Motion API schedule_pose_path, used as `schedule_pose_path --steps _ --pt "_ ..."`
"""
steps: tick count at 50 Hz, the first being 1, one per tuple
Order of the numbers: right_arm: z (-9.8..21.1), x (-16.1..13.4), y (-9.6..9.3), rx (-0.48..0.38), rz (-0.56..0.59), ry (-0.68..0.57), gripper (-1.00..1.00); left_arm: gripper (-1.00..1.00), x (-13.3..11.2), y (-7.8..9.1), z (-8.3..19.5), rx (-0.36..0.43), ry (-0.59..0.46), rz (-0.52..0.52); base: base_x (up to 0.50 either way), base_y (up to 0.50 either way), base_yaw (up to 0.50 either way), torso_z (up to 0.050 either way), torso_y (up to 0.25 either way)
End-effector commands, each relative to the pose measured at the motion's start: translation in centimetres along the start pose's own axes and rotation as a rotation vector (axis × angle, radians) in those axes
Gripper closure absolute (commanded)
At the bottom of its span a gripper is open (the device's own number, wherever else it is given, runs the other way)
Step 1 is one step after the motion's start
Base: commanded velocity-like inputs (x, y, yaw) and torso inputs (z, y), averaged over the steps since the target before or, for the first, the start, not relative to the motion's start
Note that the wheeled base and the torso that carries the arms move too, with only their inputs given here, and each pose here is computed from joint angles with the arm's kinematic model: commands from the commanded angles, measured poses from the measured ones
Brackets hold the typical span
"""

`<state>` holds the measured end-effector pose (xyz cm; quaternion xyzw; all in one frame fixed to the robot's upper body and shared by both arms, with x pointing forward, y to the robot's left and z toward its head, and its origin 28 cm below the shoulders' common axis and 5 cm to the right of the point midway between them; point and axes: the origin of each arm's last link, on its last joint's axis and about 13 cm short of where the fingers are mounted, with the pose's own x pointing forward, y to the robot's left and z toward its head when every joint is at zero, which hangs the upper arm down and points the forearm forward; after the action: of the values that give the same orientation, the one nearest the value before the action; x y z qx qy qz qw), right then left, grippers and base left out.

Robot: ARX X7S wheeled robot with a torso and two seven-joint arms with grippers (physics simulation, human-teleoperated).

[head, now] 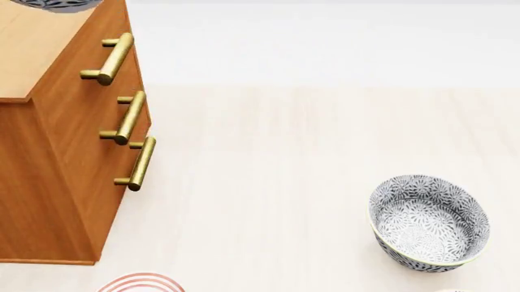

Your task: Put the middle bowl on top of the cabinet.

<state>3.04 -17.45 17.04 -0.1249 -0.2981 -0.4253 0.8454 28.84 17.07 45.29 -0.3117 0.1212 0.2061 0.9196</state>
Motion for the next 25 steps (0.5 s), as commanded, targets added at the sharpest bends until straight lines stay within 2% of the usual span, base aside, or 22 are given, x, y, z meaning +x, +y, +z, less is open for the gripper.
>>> schedule_pose_path --steps 1,9,11,13,18,25 --pt "-0.1 -0.1 0.1 0.001 0.000 0.004 -1.00 1.00 2.6 -1.1 2.2 -0.030 -0.071 0.174 0.00 0.00 0.00 0.000 0.000" --pt "-0.1 0.0 -0.1 0.001 -0.007 -0.002 -1.00 1.00 6.6 -1.4 2.5 -0.047 -0.050 0.317 0.00 0.00 0.00 0.000 0.000" --pt "-0.1 0.0 -0.1 0.000 -0.004 -0.001 -1.00 1.00 7.6 -1.3 2.5 -0.050 -0.050 0.330 0.00 0.00 0.00 0.000 0.000" --pt "-0.2 0.0 0.0 0.000 -0.002 -0.001 -1.00 1.00 8.1 -1.2 2.4 -0.036 -0.097 0.353 0.00 0.00 0.00 0.000 0.000" --pt "-0.2 0.0 -0.2 -0.001 -0.005 -0.003 -1.00 1.00 10.0 -0.8 2.2 -0.042 -0.078 0.387 0.00 0.00 0.00 0.000 0.003" --pt "-0.2 0.2 -0.4 -0.004 -0.010 -0.006 -1.00 1.00 11.0 -0.4 2.3 -0.063 -0.101 0.392 0.00 0.00 0.00 0.000 0.000"
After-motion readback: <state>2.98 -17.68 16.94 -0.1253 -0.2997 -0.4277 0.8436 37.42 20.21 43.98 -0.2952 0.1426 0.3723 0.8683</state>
